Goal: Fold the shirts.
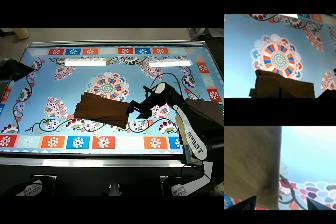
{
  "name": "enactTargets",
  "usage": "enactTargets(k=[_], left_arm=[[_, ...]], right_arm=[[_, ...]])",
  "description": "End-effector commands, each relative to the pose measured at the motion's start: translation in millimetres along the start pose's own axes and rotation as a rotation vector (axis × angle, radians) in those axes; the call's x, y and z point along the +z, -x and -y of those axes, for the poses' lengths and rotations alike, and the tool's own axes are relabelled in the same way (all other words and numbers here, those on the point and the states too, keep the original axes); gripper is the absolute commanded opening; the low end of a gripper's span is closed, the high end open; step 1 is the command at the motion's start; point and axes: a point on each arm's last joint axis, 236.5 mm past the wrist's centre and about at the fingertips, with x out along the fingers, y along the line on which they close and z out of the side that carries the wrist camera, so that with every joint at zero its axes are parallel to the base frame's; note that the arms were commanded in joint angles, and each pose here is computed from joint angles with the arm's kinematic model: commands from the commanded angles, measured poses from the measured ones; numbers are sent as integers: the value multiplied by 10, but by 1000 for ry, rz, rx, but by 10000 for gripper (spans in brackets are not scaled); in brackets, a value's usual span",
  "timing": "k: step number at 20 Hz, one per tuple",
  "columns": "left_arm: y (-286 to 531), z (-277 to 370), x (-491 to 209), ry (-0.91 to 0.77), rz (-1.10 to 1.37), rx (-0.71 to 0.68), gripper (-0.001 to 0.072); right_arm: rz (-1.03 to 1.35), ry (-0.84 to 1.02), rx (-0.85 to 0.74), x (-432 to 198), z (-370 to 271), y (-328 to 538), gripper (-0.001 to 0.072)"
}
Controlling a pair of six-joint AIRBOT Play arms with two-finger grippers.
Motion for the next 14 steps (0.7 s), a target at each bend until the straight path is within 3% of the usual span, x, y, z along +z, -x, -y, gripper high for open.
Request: enactTargets(k=[1,3,4,5,6,10,14], left_arm=[[-3,76,-24,-12,-4,-11,24],[13,88,-18,-16,1,-10,24],[18,92,-16,-17,2,-10,24],[19,93,-16,-17,2,-10,24],[19,93,-16,-17,2,-10,24],[18,87,3,-17,10,-8,24],[16,78,26,-37,20,-5,24]], right_arm=[[28,-94,111,105,-121,-269,644],[26,-136,178,132,-279,-382,577],[25,-129,219,134,-383,-406,471],[37,-98,275,165,-506,-368,278],[45,-65,329,207,-631,-264,22],[161,60,461,560,-905,900,17],[448,-69,304,843,-60,2456,17]])
